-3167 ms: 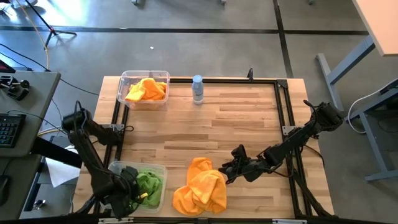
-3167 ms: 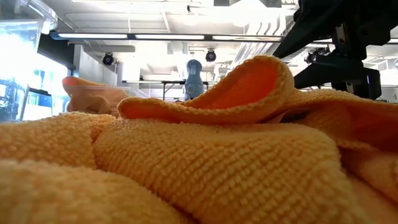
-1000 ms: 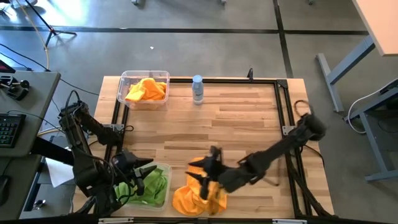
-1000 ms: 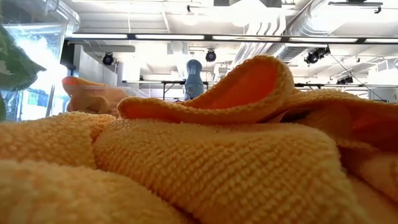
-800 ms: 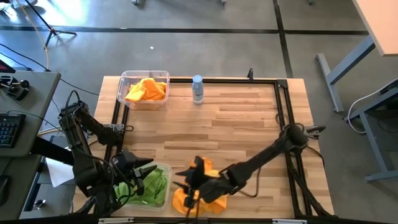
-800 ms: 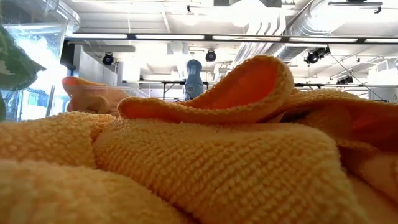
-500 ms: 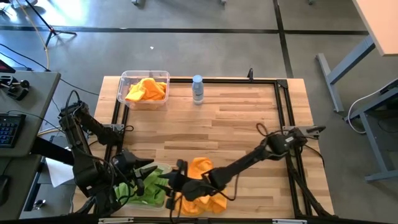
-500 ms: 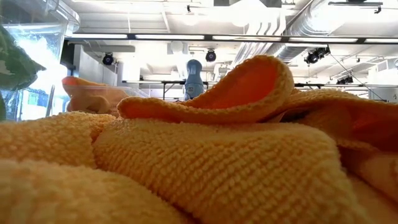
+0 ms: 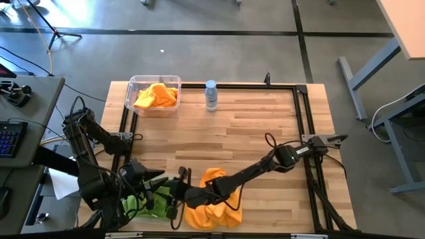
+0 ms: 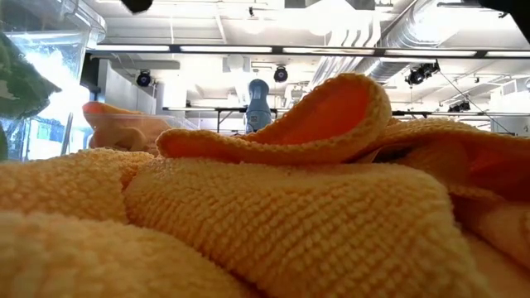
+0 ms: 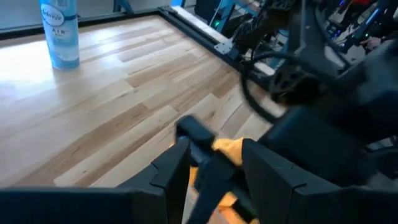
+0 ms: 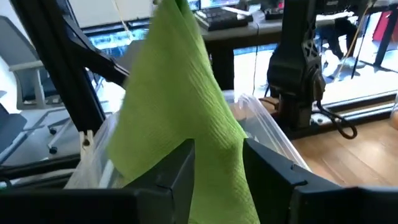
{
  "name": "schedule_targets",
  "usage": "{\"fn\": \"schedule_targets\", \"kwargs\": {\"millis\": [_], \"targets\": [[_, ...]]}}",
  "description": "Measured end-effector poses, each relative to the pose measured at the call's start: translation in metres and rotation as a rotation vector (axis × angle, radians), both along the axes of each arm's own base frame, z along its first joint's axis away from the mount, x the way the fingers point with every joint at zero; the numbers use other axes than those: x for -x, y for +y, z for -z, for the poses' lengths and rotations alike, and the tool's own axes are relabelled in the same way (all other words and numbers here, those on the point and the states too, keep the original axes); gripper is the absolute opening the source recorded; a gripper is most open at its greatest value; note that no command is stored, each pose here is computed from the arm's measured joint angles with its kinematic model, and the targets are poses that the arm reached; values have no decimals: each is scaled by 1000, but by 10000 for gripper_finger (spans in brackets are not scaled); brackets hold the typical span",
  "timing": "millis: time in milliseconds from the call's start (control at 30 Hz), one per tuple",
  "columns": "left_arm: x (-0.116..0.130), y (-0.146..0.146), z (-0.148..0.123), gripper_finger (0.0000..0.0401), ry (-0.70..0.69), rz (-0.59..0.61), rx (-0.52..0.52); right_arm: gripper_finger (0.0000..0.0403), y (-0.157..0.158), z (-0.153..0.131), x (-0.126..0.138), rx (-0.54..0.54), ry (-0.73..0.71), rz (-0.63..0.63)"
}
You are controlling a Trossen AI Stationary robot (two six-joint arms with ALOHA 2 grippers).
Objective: Sort microfiber towel by color & place in baskets
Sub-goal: Put the green microfiber towel into the bottom transparent bin
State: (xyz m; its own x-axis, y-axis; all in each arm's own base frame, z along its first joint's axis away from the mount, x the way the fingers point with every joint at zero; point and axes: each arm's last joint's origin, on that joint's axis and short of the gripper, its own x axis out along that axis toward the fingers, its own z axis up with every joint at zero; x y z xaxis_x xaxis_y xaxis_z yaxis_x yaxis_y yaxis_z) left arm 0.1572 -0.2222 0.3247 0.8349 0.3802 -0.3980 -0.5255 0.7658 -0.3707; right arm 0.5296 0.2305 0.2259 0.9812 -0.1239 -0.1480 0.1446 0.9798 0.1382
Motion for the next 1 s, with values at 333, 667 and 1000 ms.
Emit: {"fn": "schedule_targets", "kwargs": {"millis": [333,667,1000], "targets": [[1,4,-8,133,-82,-13,-33,9,-3,3,-2,-1,29,-50],[16,28,-35,133,-96,22,-17,7,-2,10,0,7,102,-79],[18,28,-37,133,10,97,81,20,3,11,2,-53,141,-217]]}}
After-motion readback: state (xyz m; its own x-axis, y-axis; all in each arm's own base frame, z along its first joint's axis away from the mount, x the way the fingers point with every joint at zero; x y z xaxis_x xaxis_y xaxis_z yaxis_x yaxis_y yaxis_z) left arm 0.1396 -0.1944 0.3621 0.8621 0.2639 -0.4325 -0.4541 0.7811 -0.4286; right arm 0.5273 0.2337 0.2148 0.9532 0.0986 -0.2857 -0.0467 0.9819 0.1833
